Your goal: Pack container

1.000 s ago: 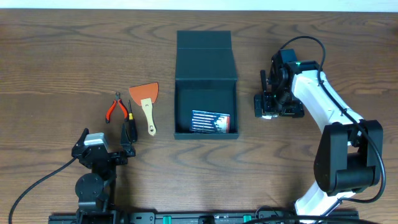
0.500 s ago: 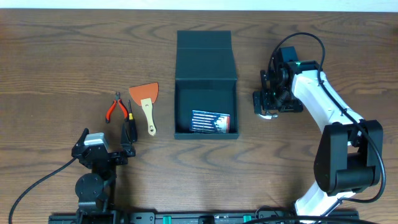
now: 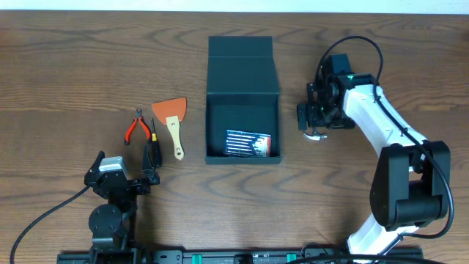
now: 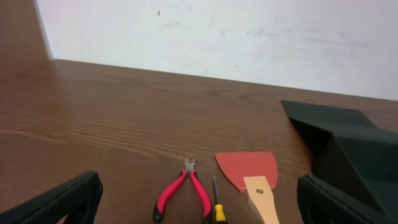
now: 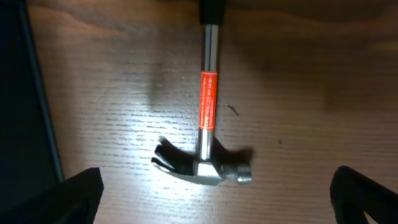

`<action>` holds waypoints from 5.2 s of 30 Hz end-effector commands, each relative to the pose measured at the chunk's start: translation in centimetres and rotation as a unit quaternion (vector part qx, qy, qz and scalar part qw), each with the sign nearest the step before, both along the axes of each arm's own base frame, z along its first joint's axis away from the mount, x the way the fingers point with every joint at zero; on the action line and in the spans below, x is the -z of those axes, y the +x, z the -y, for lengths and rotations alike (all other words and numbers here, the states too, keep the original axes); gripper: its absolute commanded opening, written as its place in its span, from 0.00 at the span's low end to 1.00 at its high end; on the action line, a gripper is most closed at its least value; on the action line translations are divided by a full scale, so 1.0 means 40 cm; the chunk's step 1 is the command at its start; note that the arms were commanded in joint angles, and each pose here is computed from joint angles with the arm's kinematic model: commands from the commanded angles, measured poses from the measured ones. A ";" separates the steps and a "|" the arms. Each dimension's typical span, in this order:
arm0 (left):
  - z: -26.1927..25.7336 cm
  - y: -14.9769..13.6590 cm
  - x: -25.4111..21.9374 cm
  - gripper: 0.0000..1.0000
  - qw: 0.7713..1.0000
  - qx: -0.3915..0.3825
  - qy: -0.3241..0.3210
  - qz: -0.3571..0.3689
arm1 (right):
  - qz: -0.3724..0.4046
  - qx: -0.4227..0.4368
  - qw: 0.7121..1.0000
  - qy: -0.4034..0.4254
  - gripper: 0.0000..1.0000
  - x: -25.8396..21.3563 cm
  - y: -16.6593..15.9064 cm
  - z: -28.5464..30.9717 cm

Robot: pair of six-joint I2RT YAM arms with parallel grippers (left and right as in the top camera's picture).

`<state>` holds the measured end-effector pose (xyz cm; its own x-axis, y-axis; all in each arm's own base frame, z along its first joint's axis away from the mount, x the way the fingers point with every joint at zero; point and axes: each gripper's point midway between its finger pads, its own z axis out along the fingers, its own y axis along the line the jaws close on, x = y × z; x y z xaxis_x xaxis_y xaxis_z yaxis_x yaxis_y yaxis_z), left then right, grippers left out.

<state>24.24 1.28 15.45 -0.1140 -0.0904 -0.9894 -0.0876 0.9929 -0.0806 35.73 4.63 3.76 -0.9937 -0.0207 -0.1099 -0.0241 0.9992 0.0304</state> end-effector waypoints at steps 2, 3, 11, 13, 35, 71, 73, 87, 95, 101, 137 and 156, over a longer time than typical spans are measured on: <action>-0.005 0.000 0.044 0.99 1.000 -0.004 0.007 -0.021 | -0.033 0.001 0.999 -0.003 0.99 0.065 -0.035 0.013; -0.005 0.000 0.044 0.99 1.000 -0.004 0.007 -0.021 | -0.036 0.001 0.999 -0.003 0.99 0.073 -0.038 0.013; -0.005 0.000 0.044 0.99 1.000 -0.004 0.007 -0.021 | -0.040 0.001 0.999 -0.003 0.99 0.089 -0.036 0.013; -0.005 0.000 0.044 0.99 1.000 -0.004 0.007 -0.021 | -0.041 0.001 0.999 -0.003 0.99 0.094 -0.035 0.013; -0.005 0.000 0.044 0.99 1.000 -0.004 0.007 -0.021 | -0.055 0.032 0.998 0.003 0.97 0.107 -0.046 0.009; -0.005 0.000 0.044 0.99 1.000 -0.004 0.007 -0.021 | -0.073 0.038 0.997 0.012 0.31 0.106 -0.067 0.001; -0.005 0.000 0.044 0.99 1.000 -0.004 0.007 -0.021 | -0.073 0.038 0.997 0.012 0.33 0.106 -0.067 0.001; -0.005 0.000 0.044 0.99 1.000 -0.004 0.007 -0.021 | -0.074 0.038 0.996 0.014 0.99 0.105 -0.068 0.000; -0.005 0.000 0.044 0.99 1.000 -0.004 0.007 -0.021 | -0.059 0.090 0.994 0.019 0.99 0.105 -0.045 0.003; -0.005 0.000 0.044 0.98 1.000 -0.004 0.007 -0.021 | -0.046 0.111 0.992 0.023 0.99 0.104 -0.027 0.004; -0.005 0.000 0.044 0.99 1.000 -0.004 0.007 -0.021 | -0.032 0.139 0.989 0.029 0.77 0.103 -0.009 0.002; -0.005 0.000 0.044 0.99 1.000 -0.004 0.007 -0.021 | -0.042 0.127 0.990 0.039 0.57 0.103 -0.019 -0.008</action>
